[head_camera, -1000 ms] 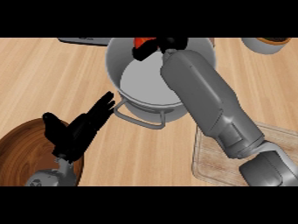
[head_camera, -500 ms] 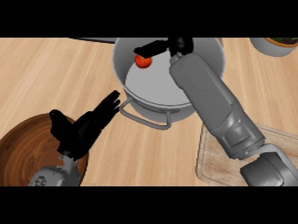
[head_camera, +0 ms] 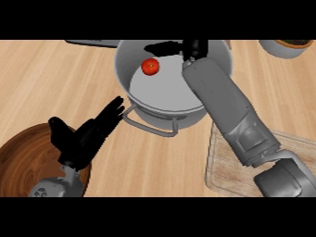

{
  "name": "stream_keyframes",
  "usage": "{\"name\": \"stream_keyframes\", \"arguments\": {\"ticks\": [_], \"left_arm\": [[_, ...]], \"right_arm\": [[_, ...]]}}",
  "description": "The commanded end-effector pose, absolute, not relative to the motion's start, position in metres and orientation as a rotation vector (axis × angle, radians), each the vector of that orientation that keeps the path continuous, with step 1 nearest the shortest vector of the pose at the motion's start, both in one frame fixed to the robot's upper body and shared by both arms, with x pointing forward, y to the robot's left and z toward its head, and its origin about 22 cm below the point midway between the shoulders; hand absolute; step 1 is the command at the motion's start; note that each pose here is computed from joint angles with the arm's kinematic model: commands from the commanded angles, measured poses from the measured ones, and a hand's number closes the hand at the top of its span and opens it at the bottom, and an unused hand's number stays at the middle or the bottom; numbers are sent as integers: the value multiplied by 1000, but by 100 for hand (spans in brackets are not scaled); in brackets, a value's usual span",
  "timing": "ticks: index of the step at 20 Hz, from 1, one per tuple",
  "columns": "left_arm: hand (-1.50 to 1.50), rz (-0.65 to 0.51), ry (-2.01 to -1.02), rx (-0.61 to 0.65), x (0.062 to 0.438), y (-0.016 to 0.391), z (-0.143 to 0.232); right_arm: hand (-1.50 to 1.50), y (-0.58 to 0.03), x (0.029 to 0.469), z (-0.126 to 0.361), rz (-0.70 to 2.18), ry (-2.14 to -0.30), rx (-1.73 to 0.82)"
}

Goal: Pick the tomato from the cutting board and place it in the pot

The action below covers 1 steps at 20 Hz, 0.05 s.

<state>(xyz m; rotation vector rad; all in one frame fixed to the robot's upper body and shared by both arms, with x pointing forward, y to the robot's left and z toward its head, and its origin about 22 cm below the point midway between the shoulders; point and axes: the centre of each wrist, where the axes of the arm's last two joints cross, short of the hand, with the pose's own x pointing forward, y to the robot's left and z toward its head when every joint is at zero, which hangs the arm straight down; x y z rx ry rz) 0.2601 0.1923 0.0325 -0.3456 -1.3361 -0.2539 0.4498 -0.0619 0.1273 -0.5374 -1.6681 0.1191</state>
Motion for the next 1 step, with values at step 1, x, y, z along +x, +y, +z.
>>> {"name": "stream_keyframes", "arguments": {"ticks": [1], "left_arm": [[0,-226,-1334,-330,259,191,32]], "right_arm": [[-150,-72,448,103,60,-1648,-578]]}}
